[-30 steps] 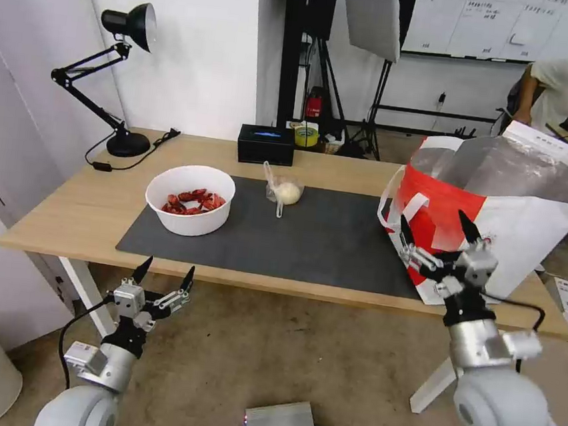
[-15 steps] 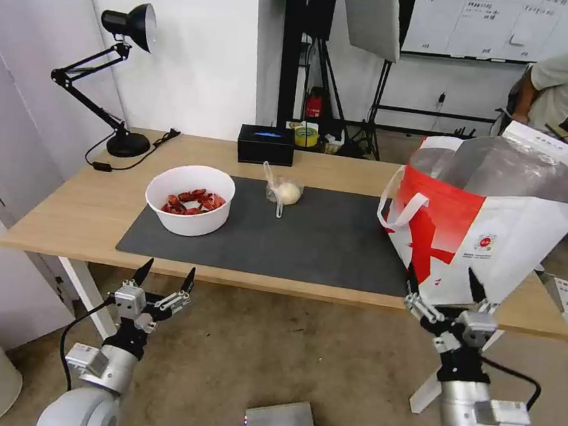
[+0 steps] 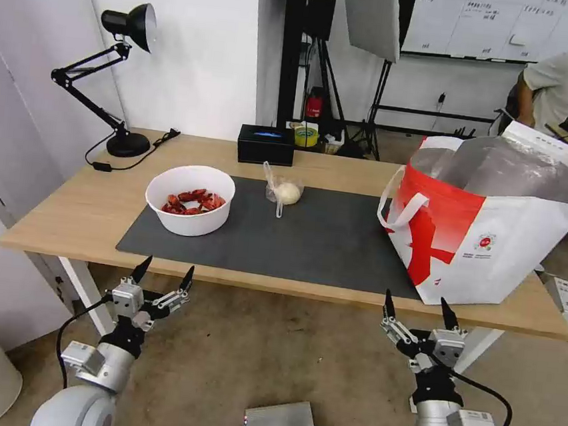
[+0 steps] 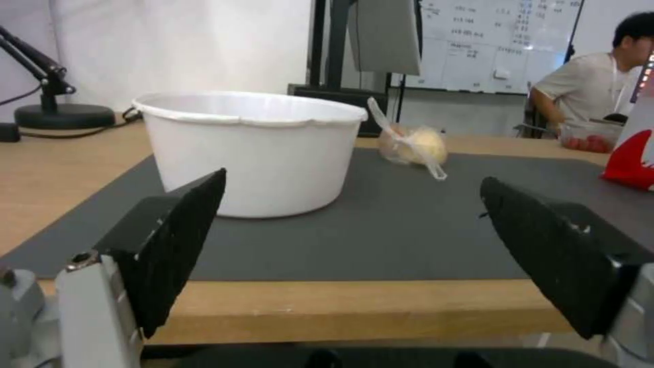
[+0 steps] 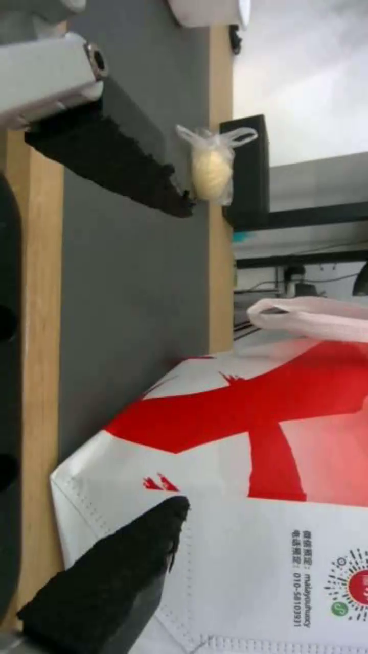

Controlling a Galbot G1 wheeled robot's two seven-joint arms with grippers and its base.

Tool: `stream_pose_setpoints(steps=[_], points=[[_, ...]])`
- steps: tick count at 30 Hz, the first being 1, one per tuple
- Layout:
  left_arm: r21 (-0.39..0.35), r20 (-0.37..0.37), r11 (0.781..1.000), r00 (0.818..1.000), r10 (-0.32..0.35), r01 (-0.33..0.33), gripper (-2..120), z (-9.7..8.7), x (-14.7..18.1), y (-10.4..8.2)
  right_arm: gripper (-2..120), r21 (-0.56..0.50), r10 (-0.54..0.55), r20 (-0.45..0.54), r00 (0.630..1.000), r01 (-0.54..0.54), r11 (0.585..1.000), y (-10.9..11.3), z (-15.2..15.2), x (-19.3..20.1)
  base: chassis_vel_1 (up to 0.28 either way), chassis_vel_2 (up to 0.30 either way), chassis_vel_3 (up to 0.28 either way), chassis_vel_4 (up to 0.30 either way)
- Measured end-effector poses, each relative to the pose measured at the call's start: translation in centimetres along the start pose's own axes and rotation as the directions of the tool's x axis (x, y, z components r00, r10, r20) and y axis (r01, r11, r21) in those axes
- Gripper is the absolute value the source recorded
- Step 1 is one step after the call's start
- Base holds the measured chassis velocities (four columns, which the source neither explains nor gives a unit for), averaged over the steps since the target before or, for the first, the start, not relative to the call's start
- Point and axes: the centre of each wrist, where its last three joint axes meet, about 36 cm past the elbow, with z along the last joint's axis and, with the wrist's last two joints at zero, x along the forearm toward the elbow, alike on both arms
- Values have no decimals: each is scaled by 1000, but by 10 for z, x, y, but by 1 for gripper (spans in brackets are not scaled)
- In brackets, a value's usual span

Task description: Pick up the trash from the table and place it into the takeout bag.

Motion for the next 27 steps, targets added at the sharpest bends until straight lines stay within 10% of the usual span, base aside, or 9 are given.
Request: stream_pose_setpoints(steps=[27], points=[[10,7,1000,1000,-26,26,100,1,7,-3,100,-36,-40,3,999,40,999,-1,-18,-26,0,0,0,0]])
